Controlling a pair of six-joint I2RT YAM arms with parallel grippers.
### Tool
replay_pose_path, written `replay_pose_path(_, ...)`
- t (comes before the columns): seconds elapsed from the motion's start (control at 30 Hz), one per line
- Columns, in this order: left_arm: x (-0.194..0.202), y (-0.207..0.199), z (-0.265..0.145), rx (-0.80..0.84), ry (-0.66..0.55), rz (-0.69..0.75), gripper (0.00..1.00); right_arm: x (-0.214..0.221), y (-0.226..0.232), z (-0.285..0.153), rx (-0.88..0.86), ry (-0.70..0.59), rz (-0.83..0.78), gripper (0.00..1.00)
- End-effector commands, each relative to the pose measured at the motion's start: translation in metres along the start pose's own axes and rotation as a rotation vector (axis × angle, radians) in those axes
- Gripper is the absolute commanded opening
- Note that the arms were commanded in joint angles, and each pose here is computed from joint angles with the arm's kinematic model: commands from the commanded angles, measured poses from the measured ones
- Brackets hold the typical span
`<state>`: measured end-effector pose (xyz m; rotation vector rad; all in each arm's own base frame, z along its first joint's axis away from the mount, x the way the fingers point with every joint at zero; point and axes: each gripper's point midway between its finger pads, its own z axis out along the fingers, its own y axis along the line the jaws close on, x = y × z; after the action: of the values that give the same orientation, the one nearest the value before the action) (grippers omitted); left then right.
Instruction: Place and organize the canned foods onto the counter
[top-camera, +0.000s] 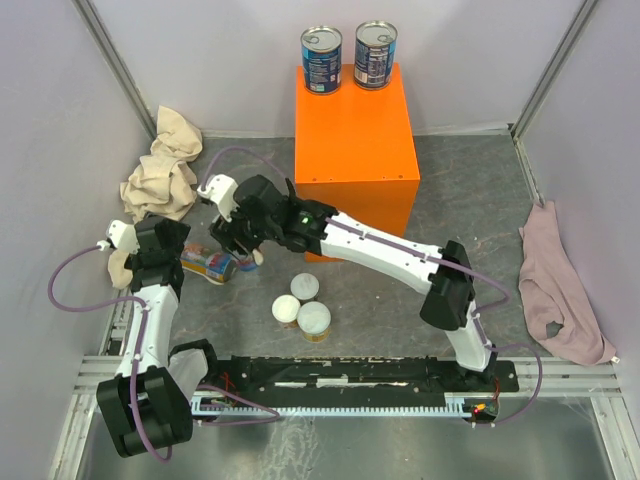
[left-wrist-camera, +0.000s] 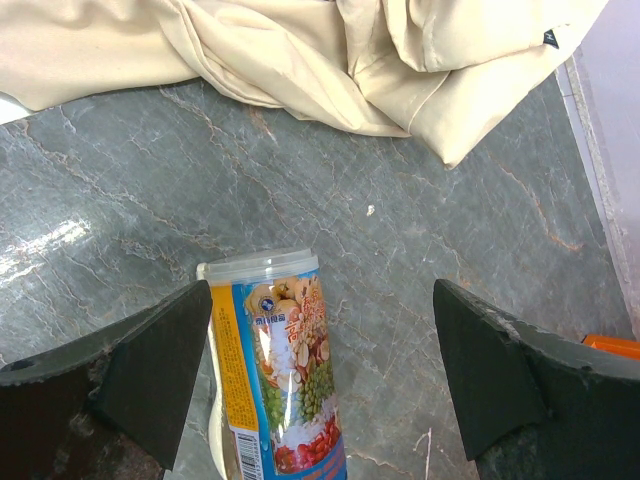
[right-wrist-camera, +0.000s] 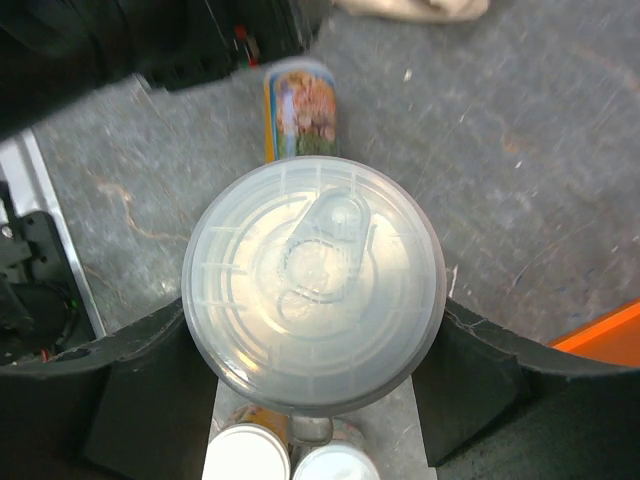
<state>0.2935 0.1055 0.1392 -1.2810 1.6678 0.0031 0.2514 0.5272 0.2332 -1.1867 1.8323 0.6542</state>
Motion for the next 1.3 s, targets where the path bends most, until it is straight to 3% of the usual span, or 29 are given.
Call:
replay_pose_path(0.0, -0.022, -0.014, -0.003, 0.026, -0.059, -0.046, 0.98, -0.158, 0.003, -0.115, -0.007, -0.446, -0.054, 0.01)
replay_pose_path(0.3, -0.021, -0.014, -0.003, 0.025, -0.057, -0.044, 0.98, -0.216, -0.016, -0.189, 0.077, -0.623, -0.108, 0.01)
replay_pose_path(0.53, -0.019, -0.017, -0.003, 0.049, -0.053, -0.042, 0.97, -0.237, -0.041, -0.235, 0.153, -0.726, -0.126, 0.01)
replay_pose_path(0.9, -0.019, -0.019, -0.004, 0.063, -0.053, -0.034, 0.97, -0.246, -0.115, -0.291, 0.323, -0.827, -0.099, 0.01)
replay_pose_path(1.27, -0.020, -0.019, -0.004, 0.070, -0.057, -0.034, 0.97, -0.236, -0.210, -0.325, 0.539, -0.828, -0.065, 0.01)
